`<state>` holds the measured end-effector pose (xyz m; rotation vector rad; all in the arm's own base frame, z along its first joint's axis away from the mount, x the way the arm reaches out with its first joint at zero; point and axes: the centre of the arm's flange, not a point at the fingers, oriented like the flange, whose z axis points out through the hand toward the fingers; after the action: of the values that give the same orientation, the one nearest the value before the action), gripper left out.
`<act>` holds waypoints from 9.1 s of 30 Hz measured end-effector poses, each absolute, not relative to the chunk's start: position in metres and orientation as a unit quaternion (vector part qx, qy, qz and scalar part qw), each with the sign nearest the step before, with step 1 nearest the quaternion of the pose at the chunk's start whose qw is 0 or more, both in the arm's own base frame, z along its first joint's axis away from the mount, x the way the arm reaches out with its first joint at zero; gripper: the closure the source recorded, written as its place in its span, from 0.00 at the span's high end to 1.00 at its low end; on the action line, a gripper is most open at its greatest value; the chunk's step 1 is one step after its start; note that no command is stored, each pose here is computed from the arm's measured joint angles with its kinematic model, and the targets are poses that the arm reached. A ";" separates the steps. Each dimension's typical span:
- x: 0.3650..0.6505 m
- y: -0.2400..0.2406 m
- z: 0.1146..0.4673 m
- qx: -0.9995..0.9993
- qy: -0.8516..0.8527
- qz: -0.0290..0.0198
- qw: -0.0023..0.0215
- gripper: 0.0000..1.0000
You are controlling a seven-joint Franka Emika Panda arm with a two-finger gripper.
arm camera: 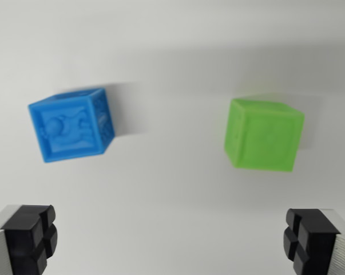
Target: Stack cube
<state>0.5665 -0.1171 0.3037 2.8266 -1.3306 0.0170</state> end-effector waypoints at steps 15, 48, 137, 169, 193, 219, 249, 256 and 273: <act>0.560 -0.154 0.255 0.902 -0.432 0.002 0.006 1.00; 0.549 -0.203 0.136 0.899 -0.439 -0.003 0.003 1.00; 0.551 -0.203 0.187 0.898 -0.439 0.001 -0.001 0.00; 0.555 -0.175 0.245 0.901 -0.433 0.002 -0.002 0.00; 0.560 -0.134 0.264 0.906 -0.424 0.001 -0.002 0.00; 0.566 -0.087 0.286 0.910 -0.414 0.001 -0.002 0.00; 0.571 -0.035 0.309 0.915 -0.403 0.000 -0.002 0.00; 0.572 -0.027 0.308 0.916 -0.401 0.000 -0.001 0.00; 0.572 -0.028 0.255 0.916 -0.402 -0.001 0.002 0.00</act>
<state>0.5722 -0.0281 0.2553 2.8725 -1.2605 -0.0041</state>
